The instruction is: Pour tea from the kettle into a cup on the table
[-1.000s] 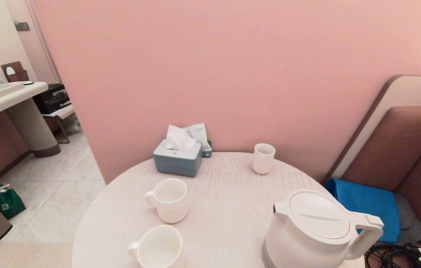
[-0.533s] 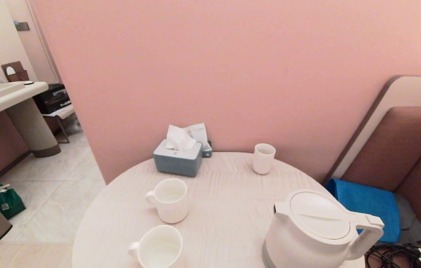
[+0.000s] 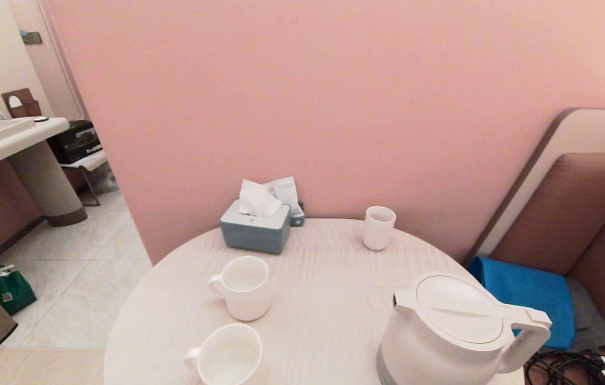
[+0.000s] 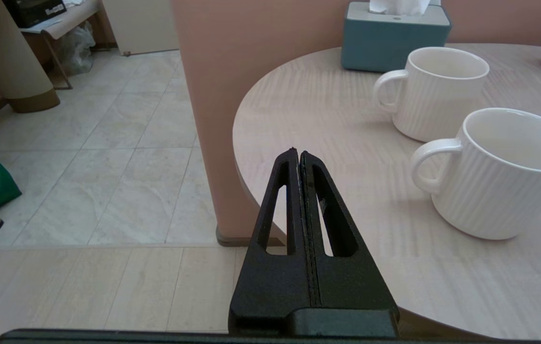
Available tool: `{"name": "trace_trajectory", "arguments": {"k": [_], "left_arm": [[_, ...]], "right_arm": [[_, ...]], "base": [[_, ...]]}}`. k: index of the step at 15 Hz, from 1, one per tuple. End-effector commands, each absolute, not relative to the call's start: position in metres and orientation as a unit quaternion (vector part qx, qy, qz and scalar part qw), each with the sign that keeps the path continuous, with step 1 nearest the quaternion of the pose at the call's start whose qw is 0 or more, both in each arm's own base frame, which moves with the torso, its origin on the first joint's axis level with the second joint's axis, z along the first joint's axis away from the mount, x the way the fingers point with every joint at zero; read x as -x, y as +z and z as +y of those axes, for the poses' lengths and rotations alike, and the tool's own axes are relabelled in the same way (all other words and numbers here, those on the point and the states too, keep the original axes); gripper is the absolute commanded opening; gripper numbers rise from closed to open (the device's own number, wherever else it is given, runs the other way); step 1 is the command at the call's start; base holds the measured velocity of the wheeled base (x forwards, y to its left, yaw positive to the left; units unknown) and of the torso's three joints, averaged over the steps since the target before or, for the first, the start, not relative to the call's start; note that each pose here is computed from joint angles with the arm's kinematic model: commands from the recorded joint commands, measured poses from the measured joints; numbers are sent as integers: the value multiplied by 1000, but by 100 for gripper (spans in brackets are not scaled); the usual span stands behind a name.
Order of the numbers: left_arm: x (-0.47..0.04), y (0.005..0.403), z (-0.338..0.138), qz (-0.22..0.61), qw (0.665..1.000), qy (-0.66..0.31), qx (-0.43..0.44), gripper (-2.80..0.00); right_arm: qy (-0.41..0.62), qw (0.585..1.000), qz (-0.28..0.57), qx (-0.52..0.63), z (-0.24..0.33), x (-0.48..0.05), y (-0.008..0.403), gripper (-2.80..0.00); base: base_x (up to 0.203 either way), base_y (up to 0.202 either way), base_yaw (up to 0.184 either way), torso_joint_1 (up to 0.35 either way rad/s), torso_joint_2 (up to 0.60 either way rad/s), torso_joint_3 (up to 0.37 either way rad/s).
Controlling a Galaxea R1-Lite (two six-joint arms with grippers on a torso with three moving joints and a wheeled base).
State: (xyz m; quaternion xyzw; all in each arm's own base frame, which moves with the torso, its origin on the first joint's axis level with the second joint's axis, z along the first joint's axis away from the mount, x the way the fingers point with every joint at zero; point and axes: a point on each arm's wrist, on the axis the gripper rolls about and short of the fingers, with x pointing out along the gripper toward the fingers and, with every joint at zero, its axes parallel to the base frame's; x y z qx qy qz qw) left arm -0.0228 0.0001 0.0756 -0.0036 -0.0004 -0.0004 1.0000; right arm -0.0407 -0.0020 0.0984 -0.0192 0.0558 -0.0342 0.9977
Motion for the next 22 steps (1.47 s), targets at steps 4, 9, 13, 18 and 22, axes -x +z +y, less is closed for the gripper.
{"name": "trace_trajectory", "arguments": {"k": [4, 9, 13, 18, 22], "left_arm": [[23, 76, 0, -1, 1000, 0, 4, -280], [23, 76, 0, 0, 1000, 0, 4, -280], [23, 76, 0, 0, 1000, 0, 4, -280], [23, 76, 0, -1, 1000, 0, 4, -280], [23, 76, 0, 0, 1000, 0, 4, -280]], "right_arm": [[-30, 998, 9, 50, -2, 27, 84, 0], [8, 999, 9, 52, 0, 23, 75, 0], [9, 1000, 4, 27, 0, 23, 75, 0], [9, 1000, 4, 24, 0, 23, 75, -280], [5, 1000, 3, 15, 0, 23, 75, -280]], "base": [[0, 0, 0, 0, 0, 0], [0, 0, 0, 0, 0, 0], [0, 0, 0, 0, 0, 0], [0, 0, 0, 0, 0, 0], [0, 0, 0, 0, 0, 0]]}}
